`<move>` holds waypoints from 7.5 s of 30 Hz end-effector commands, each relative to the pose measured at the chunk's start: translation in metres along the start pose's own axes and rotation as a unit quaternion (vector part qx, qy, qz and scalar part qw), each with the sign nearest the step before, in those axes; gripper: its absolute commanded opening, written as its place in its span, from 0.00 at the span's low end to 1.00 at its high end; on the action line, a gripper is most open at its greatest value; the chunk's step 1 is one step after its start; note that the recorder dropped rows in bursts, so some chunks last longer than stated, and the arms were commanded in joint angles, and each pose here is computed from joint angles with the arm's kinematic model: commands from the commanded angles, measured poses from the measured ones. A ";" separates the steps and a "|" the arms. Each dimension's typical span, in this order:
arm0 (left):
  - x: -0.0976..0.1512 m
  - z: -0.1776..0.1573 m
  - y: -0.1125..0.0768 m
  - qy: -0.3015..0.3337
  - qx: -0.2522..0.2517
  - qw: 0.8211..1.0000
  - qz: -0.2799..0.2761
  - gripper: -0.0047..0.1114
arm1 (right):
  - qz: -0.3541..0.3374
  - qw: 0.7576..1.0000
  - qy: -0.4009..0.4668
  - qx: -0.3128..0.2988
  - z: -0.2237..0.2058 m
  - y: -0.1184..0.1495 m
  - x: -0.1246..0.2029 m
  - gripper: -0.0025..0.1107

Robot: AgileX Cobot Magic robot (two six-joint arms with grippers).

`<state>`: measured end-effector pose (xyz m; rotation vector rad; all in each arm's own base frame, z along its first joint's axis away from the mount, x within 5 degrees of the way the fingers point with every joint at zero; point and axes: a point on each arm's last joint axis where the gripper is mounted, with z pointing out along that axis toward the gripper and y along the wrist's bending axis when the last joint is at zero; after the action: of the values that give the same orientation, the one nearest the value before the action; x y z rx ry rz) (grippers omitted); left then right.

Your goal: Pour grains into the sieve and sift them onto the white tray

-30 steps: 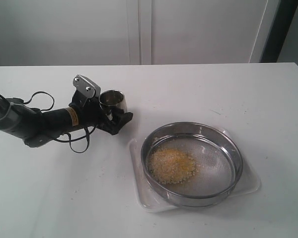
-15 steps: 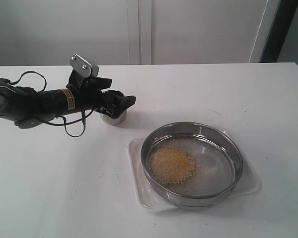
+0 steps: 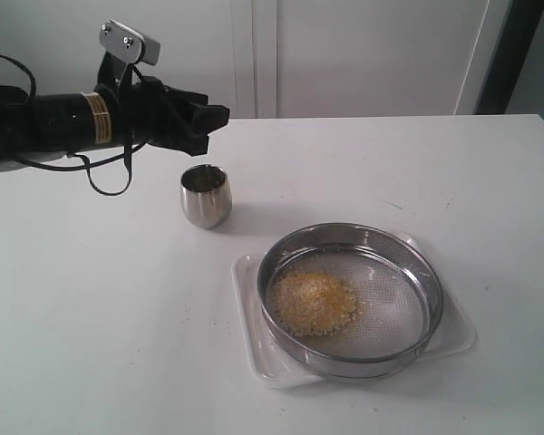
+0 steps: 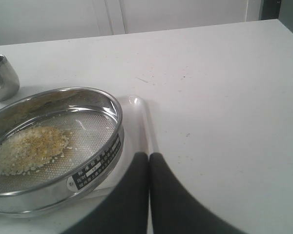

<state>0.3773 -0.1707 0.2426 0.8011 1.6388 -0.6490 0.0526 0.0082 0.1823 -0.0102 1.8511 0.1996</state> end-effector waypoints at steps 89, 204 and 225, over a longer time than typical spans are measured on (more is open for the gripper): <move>-0.055 -0.112 -0.008 0.272 -0.247 0.927 -0.080 0.04 | -0.001 1.000 -0.007 -0.001 0.000 0.000 0.001 0.02; 0.080 -0.312 -0.139 0.161 -0.396 0.894 -0.133 0.04 | -0.001 0.942 -0.334 -0.037 -0.020 0.006 -0.056 0.02; 0.080 -0.312 -0.139 0.161 -0.396 0.894 -0.133 0.04 | -0.040 0.958 -0.283 -0.020 -0.014 0.005 -0.047 0.02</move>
<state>0.0706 -0.0014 0.2304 0.0841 2.1051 0.0333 0.0519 0.0068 0.2343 -0.0414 1.2556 0.1737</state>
